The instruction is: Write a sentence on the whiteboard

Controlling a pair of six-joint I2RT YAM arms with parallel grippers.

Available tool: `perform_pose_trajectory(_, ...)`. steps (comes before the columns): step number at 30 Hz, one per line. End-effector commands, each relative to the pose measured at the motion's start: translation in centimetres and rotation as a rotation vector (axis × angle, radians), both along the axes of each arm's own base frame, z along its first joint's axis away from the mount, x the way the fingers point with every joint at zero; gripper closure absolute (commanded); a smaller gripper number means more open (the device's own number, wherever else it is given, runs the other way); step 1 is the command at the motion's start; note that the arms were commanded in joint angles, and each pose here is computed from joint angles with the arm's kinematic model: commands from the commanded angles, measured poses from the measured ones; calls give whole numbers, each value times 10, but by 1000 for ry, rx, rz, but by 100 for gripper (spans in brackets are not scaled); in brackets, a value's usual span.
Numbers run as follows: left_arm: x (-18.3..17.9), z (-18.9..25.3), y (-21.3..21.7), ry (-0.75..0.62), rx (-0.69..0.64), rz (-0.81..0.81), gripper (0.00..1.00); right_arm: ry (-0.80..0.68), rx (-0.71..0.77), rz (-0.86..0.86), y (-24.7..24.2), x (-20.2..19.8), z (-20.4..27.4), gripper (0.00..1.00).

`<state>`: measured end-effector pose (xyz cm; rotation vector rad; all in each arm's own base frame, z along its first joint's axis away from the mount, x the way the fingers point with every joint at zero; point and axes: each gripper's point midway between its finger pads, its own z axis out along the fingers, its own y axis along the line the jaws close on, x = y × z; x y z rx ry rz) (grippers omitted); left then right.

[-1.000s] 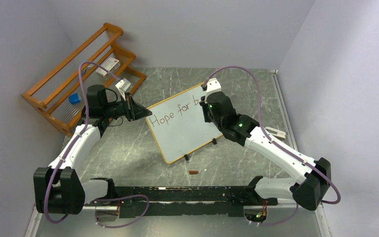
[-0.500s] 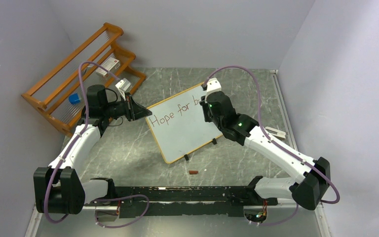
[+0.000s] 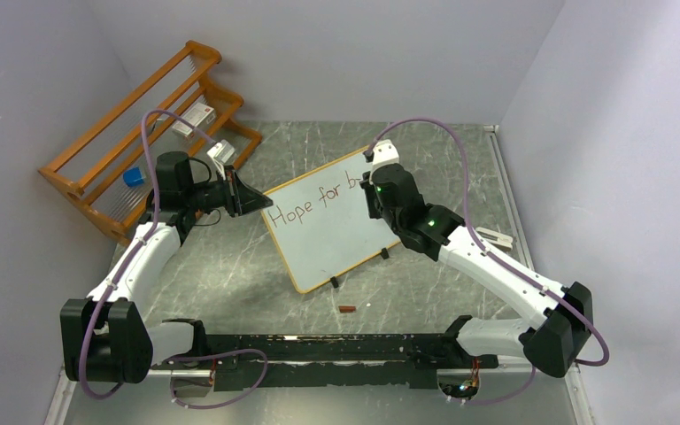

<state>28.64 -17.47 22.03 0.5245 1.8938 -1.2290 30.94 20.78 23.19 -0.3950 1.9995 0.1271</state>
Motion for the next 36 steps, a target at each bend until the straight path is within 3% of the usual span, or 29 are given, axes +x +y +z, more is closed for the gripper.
perform_pose_trajectory(1, -3, -34, 2, 82, 63, 16, 95, -27, -2, -33, -7, 7, 3, 100)
perform_pose_trajectory(36, -3, -34, 2, 82, 64, 17, 95, -57, 45, 26, 8, 9, 19, 100)
